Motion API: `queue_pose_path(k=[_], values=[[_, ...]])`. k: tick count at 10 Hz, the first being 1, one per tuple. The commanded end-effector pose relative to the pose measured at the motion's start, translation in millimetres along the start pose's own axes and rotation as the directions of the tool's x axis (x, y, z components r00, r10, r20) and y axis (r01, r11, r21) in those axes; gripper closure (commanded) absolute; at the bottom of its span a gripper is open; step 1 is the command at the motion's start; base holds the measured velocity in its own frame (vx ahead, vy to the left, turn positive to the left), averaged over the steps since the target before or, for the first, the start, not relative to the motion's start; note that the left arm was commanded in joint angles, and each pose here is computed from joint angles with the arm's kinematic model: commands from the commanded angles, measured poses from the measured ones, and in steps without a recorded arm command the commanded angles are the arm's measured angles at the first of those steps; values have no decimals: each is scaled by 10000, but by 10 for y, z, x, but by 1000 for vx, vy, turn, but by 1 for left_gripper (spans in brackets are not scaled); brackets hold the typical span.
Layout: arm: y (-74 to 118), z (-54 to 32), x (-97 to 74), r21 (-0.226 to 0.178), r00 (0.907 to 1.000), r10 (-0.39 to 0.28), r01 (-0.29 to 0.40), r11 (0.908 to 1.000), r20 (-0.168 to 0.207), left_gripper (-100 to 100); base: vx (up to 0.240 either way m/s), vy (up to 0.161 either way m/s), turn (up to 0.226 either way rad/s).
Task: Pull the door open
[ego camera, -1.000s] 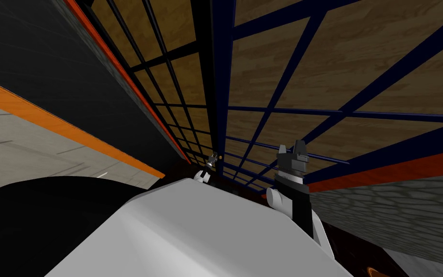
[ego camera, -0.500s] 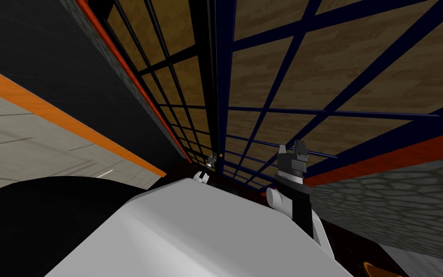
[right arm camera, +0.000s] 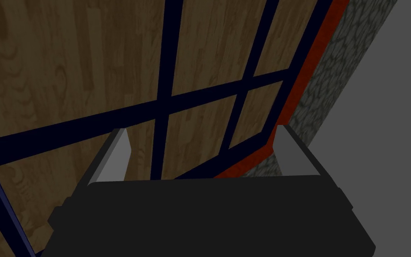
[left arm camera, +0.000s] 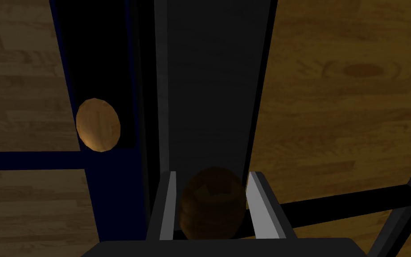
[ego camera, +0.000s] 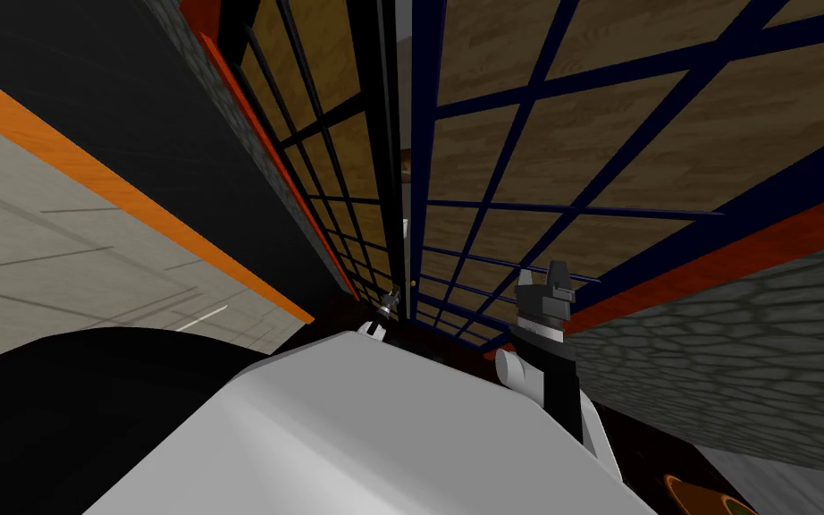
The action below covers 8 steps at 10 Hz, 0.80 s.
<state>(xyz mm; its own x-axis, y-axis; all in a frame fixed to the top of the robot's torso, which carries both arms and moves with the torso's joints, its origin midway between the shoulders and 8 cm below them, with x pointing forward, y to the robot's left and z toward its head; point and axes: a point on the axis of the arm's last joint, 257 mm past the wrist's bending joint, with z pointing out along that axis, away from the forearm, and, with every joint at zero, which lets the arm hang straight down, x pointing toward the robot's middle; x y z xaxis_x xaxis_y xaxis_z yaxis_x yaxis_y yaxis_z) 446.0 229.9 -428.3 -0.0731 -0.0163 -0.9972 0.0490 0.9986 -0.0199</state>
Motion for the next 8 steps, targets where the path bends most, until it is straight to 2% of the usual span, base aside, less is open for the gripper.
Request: queue_pose_path(k=[1,2,3,4,5,6,8], values=[[-61,-66,133,47,9995,-91,93,9999,-304,100,7,9,-2],[-61,-66,133,47,9995,-91,93,9999,-304,100,13,3,-2],[18,-180,256,-87,9981,-188,183,9998,-592,100,-101,-8,-13],[75,-255,333,-189,9966,-291,277,9994,-772,100,-168,-23,-17],[187,-278,306,-194,9975,-77,63,9998,-708,-100,-201,-31,-59],[269,-307,315,-200,9973,-14,0,9998,-731,-100,-195,-56,-111],[423,-306,259,-143,9981,102,-111,9998,-601,-100,-217,-61,-113]])
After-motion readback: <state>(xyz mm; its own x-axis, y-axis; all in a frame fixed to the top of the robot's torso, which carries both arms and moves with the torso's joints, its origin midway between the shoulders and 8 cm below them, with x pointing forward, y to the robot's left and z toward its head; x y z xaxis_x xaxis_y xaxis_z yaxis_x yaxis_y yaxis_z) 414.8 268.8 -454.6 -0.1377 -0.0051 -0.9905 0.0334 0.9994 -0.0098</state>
